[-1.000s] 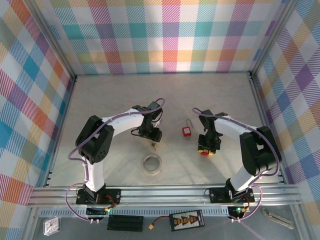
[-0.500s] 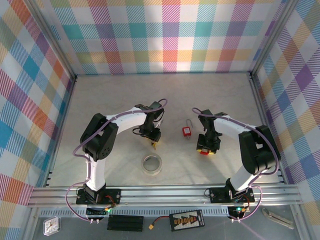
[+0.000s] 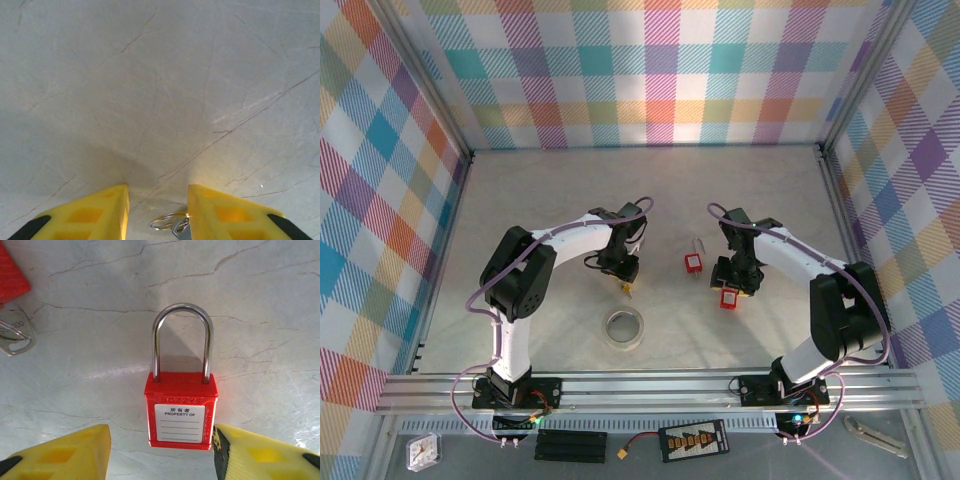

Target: Unlock with the key

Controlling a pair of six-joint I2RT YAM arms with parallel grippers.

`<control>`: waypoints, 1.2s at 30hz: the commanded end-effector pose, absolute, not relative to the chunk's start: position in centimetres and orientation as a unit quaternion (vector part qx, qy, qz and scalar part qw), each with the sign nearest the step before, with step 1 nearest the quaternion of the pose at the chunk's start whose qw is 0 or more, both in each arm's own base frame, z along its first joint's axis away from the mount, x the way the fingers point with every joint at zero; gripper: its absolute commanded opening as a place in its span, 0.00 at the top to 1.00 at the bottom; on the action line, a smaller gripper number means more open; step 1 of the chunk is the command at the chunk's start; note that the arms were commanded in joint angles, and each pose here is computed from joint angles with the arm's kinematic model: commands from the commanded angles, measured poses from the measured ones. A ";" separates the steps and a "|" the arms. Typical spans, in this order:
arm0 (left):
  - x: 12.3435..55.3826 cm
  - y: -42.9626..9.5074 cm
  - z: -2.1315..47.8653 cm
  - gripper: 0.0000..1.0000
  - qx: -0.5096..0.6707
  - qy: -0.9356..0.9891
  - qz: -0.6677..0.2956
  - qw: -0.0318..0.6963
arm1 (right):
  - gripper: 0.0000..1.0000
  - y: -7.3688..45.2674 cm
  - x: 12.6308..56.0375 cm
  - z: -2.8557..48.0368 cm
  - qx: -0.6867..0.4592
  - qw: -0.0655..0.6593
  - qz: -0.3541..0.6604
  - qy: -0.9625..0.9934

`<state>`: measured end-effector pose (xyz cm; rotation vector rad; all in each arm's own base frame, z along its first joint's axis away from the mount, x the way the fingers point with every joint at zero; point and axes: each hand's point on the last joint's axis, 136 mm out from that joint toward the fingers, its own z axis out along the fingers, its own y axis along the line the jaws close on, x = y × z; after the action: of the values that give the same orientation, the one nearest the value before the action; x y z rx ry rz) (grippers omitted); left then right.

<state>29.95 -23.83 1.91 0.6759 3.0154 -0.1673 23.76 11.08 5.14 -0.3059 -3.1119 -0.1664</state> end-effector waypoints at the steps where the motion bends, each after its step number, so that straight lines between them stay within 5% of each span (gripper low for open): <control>1: 25.7 -23.1 0.3 0.67 0.221 0.972 -0.058 -0.055 | 0.44 10.7 23.9 6.2 -0.097 -0.005 -0.051 -0.994; 16: 25.9 -23.1 3.2 0.54 0.180 0.980 -0.084 -0.027 | 0.43 10.9 24.1 6.8 -0.094 -0.017 -0.062 -0.993; 36: 29.1 -23.5 2.0 0.62 0.181 0.982 -0.054 -0.007 | 0.45 10.9 23.7 7.1 -0.094 -0.025 -0.068 -0.993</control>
<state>27.41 -23.39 2.03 0.5923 3.1359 -0.1963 23.99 11.18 6.64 -0.3013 -3.1613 -0.2109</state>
